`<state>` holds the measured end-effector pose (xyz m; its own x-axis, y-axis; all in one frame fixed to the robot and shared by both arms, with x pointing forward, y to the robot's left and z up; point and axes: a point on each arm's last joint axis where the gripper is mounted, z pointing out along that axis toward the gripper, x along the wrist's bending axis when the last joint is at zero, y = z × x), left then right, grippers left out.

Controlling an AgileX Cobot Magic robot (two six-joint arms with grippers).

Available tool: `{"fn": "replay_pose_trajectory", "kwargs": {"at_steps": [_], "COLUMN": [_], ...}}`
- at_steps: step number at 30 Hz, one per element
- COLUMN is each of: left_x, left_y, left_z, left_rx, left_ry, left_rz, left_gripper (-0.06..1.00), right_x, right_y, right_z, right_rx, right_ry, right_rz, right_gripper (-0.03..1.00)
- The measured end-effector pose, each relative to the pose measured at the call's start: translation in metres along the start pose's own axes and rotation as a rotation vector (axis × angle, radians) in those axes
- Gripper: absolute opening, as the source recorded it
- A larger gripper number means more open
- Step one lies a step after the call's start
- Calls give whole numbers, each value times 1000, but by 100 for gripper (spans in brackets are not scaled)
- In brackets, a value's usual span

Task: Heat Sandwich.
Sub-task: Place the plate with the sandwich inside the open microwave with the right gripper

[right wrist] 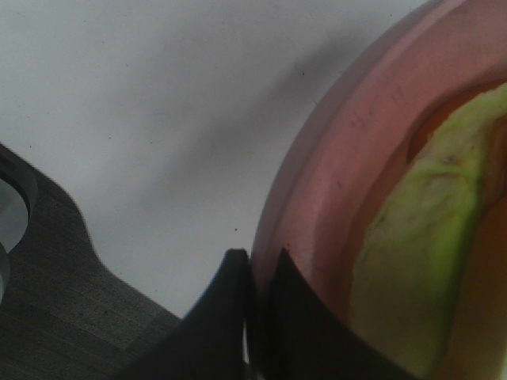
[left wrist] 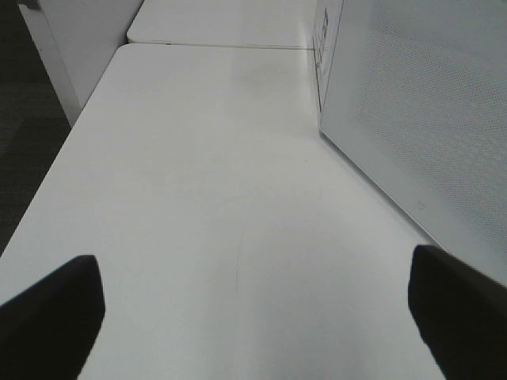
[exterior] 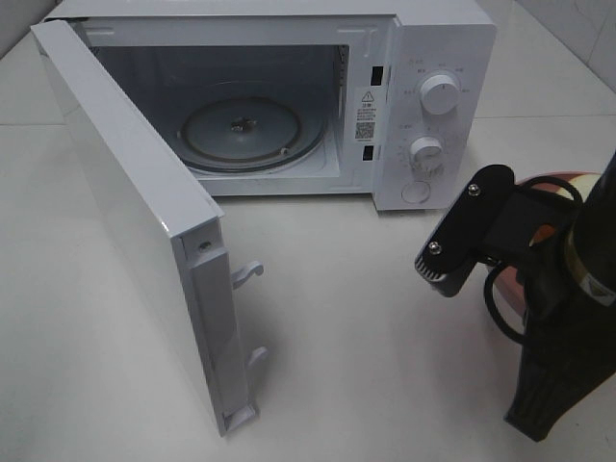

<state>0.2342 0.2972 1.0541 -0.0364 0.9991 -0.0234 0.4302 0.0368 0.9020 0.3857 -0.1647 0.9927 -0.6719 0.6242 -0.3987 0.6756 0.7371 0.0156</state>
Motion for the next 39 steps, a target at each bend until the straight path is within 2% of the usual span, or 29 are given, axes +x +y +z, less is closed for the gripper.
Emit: {"fn": "replay_pose_trajectory", "kwargs": {"at_steps": [7, 17, 20, 35, 39], "left_x": [0, 0, 0, 0, 0], "left_y": [0, 0, 0, 0, 0], "left_z": [0, 0, 0, 0, 0], "left_rx": [0, 0, 0, 0, 0], "left_ry": [0, 0, 0, 0, 0], "left_rz": [0, 0, 0, 0, 0], "left_gripper": [97, 97, 97, 97, 97], "right_x": [9, 13, 14, 19, 20], "right_y": [0, 2, 5, 17, 20], "right_z": [-4, -5, -6, -7, -8], "right_rx": [-18, -46, -82, -229, -270], "right_ry": [0, 3, 7, 6, -9], "right_rz": [-88, -289, -371, -615, -743], "right_gripper": [5, 5, 5, 5, 5]}}
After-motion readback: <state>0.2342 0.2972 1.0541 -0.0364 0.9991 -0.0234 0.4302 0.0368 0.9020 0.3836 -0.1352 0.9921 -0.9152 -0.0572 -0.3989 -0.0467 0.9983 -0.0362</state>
